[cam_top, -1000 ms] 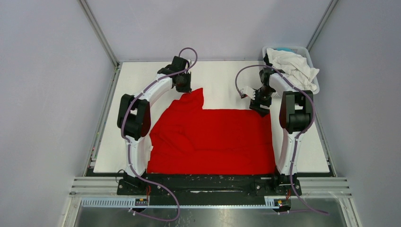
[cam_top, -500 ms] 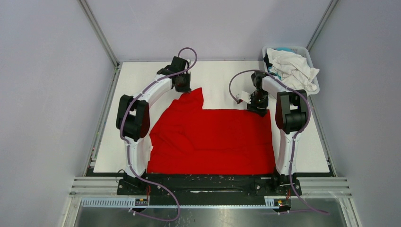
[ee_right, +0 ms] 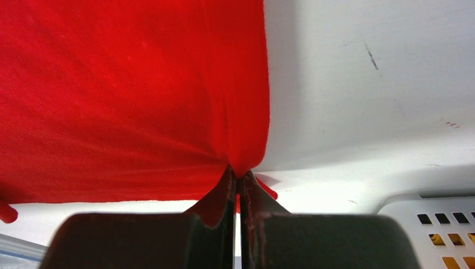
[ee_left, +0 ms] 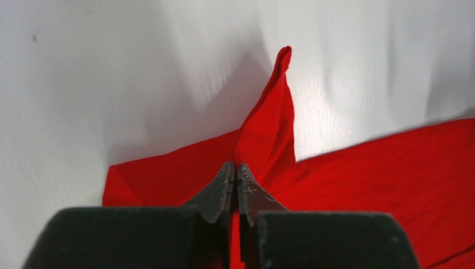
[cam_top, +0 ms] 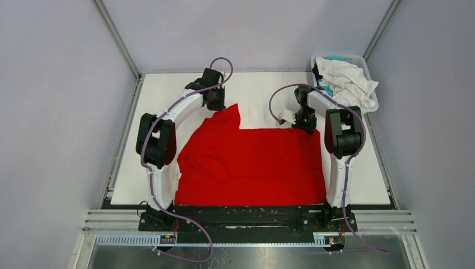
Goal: Fold and stack the t-shirts
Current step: Grab the side of the flattened tshirt furthest away from the robot with both arms, then fold the other side of the tshirt into a rectangle
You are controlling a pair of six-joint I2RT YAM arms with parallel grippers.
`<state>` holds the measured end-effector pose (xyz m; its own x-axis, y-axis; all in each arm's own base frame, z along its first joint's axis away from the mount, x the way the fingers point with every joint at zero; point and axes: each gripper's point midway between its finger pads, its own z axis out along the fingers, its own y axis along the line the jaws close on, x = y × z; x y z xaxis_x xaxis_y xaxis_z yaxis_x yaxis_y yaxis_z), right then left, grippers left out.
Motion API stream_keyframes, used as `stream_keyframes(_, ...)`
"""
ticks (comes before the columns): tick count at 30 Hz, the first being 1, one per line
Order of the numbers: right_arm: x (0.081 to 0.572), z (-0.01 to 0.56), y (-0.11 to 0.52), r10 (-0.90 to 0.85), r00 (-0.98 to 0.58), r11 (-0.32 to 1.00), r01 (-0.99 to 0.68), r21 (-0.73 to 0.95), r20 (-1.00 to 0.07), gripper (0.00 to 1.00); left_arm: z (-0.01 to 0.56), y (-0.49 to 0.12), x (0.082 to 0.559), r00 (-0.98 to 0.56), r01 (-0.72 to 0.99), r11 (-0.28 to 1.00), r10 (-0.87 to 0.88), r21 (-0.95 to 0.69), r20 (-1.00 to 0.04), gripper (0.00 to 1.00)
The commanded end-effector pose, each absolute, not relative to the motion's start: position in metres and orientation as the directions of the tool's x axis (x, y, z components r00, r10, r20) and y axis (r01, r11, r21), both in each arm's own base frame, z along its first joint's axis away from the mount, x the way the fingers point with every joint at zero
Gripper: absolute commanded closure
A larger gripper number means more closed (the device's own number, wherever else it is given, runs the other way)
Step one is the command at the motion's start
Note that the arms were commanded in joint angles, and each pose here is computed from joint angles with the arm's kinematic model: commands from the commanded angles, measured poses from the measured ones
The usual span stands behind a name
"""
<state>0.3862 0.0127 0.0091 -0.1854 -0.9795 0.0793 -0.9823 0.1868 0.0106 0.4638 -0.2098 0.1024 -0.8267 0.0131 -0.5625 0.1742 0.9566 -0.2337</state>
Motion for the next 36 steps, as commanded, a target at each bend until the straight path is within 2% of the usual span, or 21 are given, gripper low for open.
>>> stream_keyframes(1,0.397,0.031,0.014,-0.982,-0.175,0.169,-0.982,-0.08,0.076,1.0,0.149,-0.216,0.458,-0.761,0.228,0.94,0.008,-0.255,-0.649,1.0)
stream_keyframes(10,0.361,0.065,0.033,-0.994,0.023,-0.036,-0.992,-0.121,0.108,1.0,0.156,-0.22,0.414,-0.741,0.28,0.927,0.045,-0.248,-0.671,1.0)
stream_keyframes(23,0.282,0.089,0.028,-0.919,0.356,-0.354,-0.934,0.043,0.172,1.0,0.147,-0.206,0.317,-0.764,0.286,0.933,0.085,-0.219,-0.64,1.0)
stream_keyframes(29,0.253,0.089,0.02,-0.878,0.431,-0.426,-0.902,0.07,0.209,1.0,0.143,-0.19,0.28,-0.796,0.218,0.956,0.057,-0.198,-0.602,1.0)
stream_keyframes(36,0.233,0.088,0.024,-0.855,0.493,-0.495,-0.868,0.03,0.159,1.0,0.134,-0.174,0.234,-0.845,0.143,0.955,-0.02,-0.261,-0.535,1.0)
